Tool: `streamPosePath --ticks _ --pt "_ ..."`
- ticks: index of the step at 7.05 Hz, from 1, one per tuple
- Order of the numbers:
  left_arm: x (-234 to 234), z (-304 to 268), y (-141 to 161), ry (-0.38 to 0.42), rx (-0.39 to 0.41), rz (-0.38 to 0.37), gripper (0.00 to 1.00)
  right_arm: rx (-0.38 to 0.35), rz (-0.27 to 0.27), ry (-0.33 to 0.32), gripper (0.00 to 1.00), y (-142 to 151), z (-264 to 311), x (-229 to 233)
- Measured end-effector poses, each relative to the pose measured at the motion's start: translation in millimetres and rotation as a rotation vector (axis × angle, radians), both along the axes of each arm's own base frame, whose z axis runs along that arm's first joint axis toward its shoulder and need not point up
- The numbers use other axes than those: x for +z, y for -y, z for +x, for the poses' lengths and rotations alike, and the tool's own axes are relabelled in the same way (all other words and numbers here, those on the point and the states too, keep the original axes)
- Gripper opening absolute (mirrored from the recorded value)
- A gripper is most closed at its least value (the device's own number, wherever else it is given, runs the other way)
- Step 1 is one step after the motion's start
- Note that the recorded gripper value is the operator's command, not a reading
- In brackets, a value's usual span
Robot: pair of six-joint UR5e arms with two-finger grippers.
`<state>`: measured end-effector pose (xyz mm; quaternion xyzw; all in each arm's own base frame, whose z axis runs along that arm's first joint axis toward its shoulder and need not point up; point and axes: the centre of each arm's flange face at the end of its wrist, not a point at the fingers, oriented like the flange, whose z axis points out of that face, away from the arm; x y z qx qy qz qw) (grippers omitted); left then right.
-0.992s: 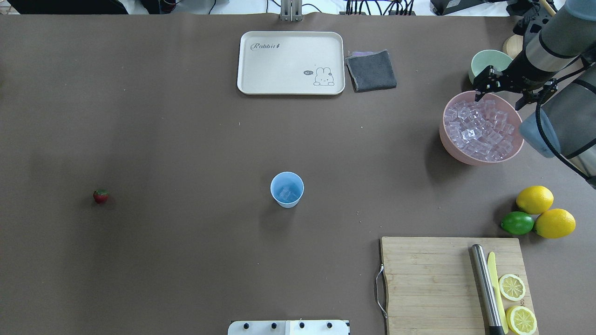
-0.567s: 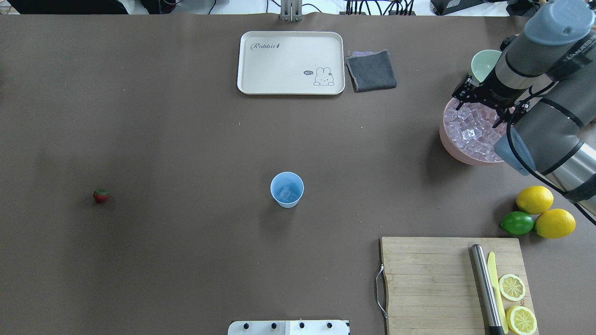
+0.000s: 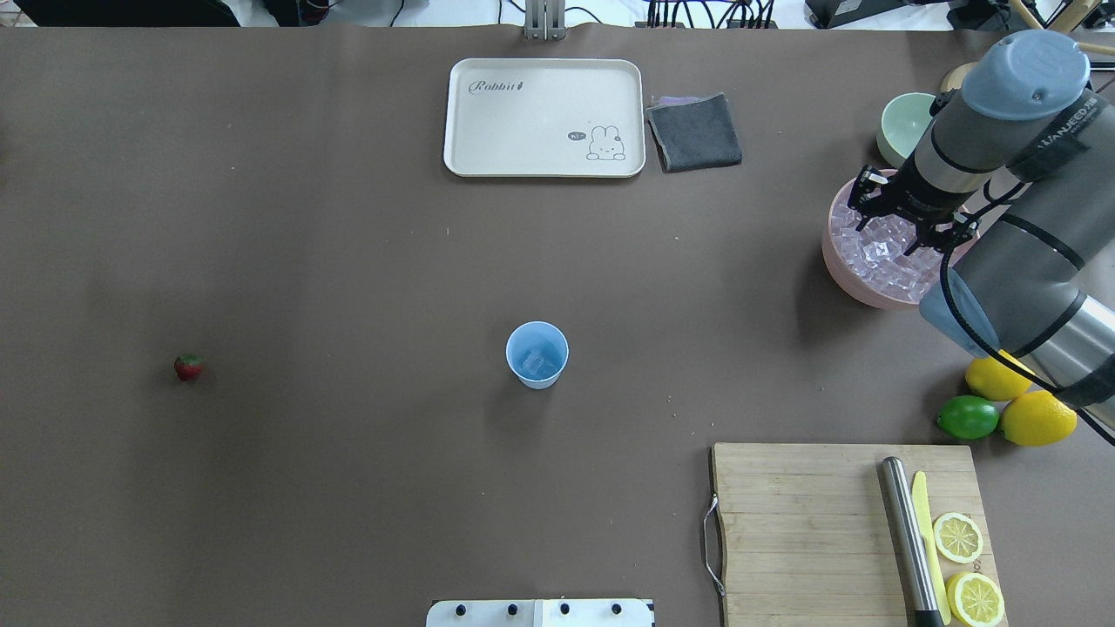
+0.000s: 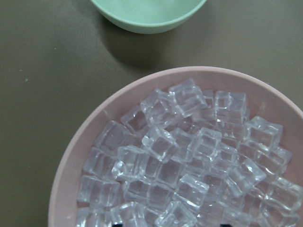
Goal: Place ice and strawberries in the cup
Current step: 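Lower the right gripper into the ice and grasp a cube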
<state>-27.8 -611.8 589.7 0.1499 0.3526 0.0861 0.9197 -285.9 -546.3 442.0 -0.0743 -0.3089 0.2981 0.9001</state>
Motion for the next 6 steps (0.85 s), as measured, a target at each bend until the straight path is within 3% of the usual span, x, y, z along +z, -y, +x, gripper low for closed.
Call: streamPosePath --ticks 6 --pt "-1.1 1.3 1.0 0.000 0.002 0.002 0.98 -0.040 0.001 -0.011 0.66 -12.1 -20.9 5.0"
